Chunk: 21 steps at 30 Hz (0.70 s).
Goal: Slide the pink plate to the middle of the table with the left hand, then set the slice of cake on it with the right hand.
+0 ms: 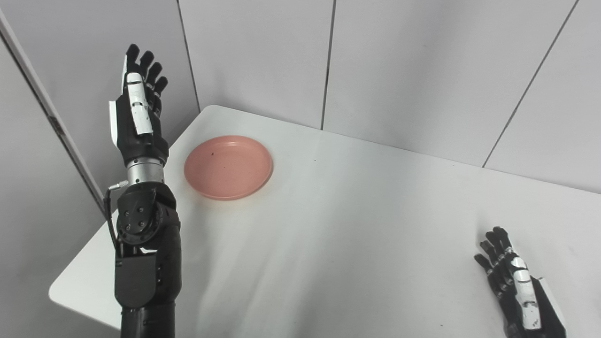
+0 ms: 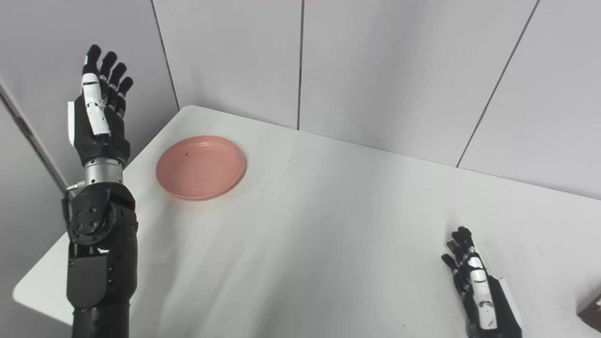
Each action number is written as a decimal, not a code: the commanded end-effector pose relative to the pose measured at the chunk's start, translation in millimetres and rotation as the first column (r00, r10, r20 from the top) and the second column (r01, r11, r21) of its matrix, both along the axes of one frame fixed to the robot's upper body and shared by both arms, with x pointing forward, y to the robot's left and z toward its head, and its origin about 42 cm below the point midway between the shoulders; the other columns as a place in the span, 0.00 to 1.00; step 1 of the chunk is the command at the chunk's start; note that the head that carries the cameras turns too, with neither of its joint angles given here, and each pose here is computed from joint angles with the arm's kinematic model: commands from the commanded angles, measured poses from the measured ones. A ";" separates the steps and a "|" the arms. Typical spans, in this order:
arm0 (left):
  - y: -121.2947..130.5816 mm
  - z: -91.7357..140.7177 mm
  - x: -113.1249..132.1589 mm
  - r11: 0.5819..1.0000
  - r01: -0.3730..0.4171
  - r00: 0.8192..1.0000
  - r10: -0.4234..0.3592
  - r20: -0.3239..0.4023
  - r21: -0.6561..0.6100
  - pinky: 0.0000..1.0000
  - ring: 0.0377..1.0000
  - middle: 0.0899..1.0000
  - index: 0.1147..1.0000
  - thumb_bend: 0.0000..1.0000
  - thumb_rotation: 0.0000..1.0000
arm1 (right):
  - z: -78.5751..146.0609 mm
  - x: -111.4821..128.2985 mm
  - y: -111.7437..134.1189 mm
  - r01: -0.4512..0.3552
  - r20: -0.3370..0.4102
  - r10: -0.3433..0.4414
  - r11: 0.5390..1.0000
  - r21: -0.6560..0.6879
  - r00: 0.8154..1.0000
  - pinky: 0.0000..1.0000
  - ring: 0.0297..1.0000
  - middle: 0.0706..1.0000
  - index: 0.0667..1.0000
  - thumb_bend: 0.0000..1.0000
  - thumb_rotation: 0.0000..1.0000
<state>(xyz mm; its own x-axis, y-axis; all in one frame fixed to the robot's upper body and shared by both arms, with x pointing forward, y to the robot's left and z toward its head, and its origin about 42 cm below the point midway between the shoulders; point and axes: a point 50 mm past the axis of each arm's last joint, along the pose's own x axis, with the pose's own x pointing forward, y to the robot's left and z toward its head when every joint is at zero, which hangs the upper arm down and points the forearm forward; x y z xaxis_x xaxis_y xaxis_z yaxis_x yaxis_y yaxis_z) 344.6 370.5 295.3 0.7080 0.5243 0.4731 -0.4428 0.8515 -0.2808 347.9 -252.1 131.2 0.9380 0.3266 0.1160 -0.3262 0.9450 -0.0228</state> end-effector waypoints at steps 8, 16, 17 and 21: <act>10.3 10.1 10.9 0.998 -0.042 0.997 0.045 0.065 -0.051 0.96 0.96 0.96 0.96 0.37 1.00 | -9.3 -2.6 -18.9 0.047 -0.057 -0.049 0.998 -0.037 0.997 1.00 1.00 1.00 1.00 0.22 1.00; 17.3 -0.6 16.5 0.995 -0.049 0.998 0.051 0.023 -0.081 0.98 0.97 0.96 0.97 0.36 1.00 | -9.4 -3.3 -18.5 0.049 -0.052 -0.050 0.998 -0.029 0.997 1.00 1.00 1.00 1.00 0.21 1.00; 17.6 -1.9 17.3 0.995 -0.048 0.999 0.050 0.021 -0.084 0.99 0.96 0.96 0.96 0.36 1.00 | -9.4 -3.3 -18.5 0.049 -0.052 -0.050 0.998 -0.030 0.997 1.00 1.00 1.00 1.00 0.22 1.00; 19.2 -8.8 22.4 0.993 -0.050 0.999 0.050 0.000 -0.104 0.98 0.96 0.96 0.96 0.36 1.00 | -8.5 -2.9 -18.4 0.049 -0.048 -0.050 0.998 -0.032 0.998 1.00 1.00 1.00 1.00 0.22 1.00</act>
<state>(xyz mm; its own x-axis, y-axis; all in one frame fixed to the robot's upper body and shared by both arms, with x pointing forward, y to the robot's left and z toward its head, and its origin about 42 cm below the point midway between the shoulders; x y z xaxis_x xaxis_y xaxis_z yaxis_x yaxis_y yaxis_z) 363.3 385.1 263.9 0.7193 0.6064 0.3390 -0.5022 0.7910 -0.3495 348.3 -253.0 131.5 0.9381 0.3266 0.1154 -0.3259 0.9451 -0.0256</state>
